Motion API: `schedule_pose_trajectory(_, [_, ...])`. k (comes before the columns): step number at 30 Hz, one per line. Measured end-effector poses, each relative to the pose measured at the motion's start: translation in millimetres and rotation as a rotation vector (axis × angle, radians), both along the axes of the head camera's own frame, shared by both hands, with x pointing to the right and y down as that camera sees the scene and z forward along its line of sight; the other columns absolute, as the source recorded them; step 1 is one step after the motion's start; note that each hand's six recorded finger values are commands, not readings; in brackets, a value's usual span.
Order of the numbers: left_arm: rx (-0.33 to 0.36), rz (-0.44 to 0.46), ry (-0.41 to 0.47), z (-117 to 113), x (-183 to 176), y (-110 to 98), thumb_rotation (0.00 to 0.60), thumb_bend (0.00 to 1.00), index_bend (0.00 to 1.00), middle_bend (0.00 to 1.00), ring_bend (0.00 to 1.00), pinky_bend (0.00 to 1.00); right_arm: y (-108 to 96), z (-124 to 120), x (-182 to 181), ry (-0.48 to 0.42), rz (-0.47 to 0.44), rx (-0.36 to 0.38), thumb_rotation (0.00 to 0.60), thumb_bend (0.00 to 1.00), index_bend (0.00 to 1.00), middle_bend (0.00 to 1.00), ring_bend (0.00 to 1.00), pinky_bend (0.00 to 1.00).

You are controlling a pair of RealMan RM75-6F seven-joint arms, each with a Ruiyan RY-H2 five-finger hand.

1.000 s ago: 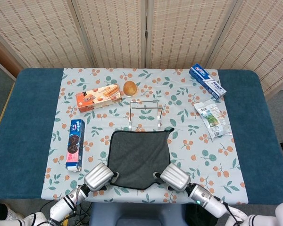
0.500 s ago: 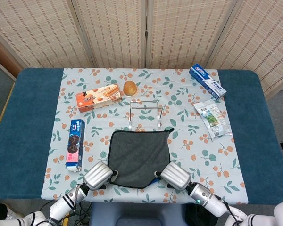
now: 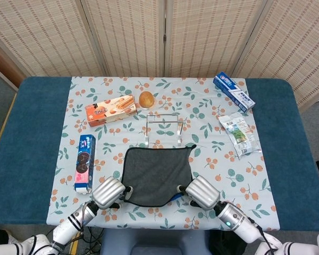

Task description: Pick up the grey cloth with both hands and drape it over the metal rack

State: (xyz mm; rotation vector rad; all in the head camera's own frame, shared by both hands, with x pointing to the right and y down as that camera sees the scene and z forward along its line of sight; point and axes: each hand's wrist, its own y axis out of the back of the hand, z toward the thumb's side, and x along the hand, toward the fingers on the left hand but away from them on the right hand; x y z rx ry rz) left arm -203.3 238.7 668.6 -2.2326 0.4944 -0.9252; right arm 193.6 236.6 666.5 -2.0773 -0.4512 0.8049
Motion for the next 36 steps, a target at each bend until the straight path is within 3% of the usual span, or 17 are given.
schedule_pose_trajectory(10, [0.025, -0.041, 0.070, -30.0, 20.8, -58.2, 0.600, 0.36, 0.64, 1.00, 0.97, 1.00, -46.9, -39.3, 7.1, -0.062, 0.109, 0.100, 0.600, 0.51, 0.67, 0.93, 0.92, 1.00])
schedule_pose_trajectory(20, [0.037, -0.113, 0.098, -55.5, 37.3, -116.4, 0.600, 0.36, 0.64, 1.00, 0.97, 1.00, -96.4, -67.9, 22.8, -0.057, 0.199, 0.191, 0.600, 0.51, 0.67, 0.93, 0.92, 1.00])
schedule_pose_trajectory(36, [-0.018, -0.182, 0.142, -71.6, 76.1, -165.7, 0.600, 0.36, 0.65, 1.00, 0.97, 1.00, -139.2, -89.9, 52.8, -0.003, 0.319, 0.246, 0.600, 0.51, 0.67, 0.93, 0.92, 1.00])
